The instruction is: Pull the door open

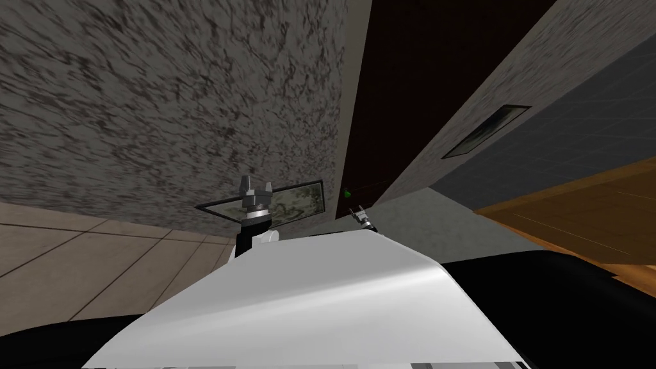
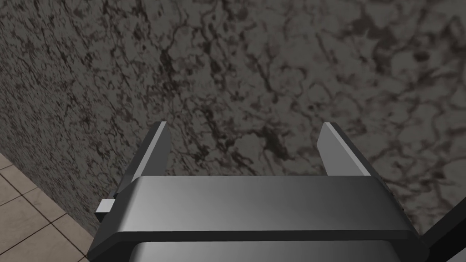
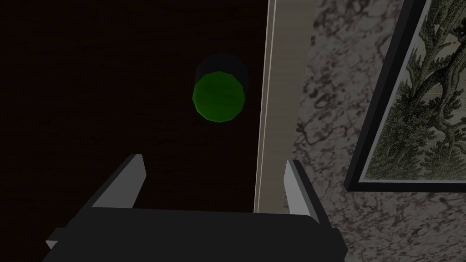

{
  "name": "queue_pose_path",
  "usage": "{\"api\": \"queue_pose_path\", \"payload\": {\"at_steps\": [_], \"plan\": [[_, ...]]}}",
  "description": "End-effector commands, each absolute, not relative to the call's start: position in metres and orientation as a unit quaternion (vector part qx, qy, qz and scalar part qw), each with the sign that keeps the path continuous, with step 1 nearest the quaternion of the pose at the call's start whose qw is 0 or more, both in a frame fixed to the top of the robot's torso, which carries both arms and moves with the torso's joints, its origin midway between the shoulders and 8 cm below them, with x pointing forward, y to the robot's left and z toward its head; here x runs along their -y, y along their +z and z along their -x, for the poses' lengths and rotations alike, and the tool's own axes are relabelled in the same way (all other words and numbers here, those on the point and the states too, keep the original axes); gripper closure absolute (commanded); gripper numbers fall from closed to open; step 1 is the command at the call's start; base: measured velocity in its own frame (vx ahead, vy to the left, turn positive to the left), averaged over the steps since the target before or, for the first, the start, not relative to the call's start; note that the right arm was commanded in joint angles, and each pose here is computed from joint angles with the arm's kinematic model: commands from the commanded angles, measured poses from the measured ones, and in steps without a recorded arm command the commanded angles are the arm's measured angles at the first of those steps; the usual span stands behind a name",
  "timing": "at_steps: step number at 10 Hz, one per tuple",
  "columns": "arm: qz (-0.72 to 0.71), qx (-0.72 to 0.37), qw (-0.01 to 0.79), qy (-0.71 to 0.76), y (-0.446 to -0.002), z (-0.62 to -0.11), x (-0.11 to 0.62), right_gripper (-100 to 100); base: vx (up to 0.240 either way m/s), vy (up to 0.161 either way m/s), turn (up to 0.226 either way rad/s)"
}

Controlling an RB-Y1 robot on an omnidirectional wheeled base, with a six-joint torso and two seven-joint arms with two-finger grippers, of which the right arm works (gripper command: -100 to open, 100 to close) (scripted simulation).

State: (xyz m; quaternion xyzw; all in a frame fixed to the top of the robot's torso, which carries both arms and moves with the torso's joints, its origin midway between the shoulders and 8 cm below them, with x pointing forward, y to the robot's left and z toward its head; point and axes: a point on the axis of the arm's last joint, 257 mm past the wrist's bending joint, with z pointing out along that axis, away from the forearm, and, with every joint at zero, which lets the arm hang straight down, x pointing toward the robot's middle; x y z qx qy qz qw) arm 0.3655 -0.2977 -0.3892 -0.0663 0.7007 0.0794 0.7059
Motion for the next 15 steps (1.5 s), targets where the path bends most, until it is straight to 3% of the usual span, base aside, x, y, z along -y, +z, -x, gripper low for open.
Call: {"api": "queue_pose_path", "payload": {"at_steps": [1, 6, 13, 14, 15], "plan": [[0.066, -0.702, 0.705, 0.076, -0.391, -0.374, 0.295, -100, -0.145, -0.009, 0.191], [0.062, -0.705, 0.703, 0.07, -0.394, -0.406, 0.279, -100, -0.015, 0.015, 0.064], [0.063, -0.705, 0.703, 0.076, -0.392, -0.43, 0.254, -100, 0.182, -0.041, -0.078], [0.063, -0.705, 0.703, 0.076, -0.392, -0.43, 0.254, 100, -0.031, -0.002, -0.002], [0.063, -0.705, 0.703, 0.076, -0.392, -0.43, 0.254, 100, -0.027, 0.006, -0.008]]}}
